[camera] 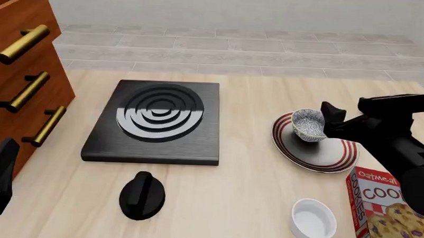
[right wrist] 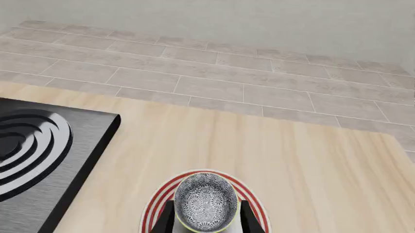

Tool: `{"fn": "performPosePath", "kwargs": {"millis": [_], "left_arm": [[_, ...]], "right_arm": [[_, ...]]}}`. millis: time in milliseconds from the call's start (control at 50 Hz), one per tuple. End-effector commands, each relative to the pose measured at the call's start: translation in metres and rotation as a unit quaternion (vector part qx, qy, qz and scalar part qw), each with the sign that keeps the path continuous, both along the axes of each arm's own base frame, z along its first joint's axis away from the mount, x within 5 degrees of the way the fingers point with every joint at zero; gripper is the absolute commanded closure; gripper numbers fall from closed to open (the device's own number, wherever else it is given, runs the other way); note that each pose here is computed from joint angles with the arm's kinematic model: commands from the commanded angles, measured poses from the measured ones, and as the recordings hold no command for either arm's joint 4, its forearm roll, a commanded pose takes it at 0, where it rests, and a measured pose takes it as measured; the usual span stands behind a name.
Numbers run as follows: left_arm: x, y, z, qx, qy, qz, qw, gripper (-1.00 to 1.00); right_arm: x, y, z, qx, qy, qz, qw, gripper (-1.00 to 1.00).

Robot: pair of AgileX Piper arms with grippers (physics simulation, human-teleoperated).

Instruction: Pick the akita bowl on the stove and place it on the plate.

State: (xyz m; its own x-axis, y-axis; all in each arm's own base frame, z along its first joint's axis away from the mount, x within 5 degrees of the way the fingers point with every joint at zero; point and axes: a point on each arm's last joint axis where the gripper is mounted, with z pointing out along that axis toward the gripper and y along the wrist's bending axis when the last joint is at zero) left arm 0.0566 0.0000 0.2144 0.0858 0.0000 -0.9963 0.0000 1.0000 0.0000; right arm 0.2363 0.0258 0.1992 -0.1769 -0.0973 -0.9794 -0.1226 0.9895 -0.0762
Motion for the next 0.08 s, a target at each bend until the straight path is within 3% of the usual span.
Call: {"fn": "performPosePath", "kwargs": {"millis": [20,80], "left_arm": [[0.0000,0.0000,0.0000,0.000,0.000,0.000,1.0000,-1.00],[0.0000,0.0000,0.0000,0.000,0.000,0.000,1.0000,-1.00]], "right_arm": [[-0.0029,0.0012,0.0041,0.000,-0.022,0.004,0.9997,-1.00],[-0.0024,0.0010,0.0053,-0.002,-0.027,0.004,0.9996,-1.00]]}}
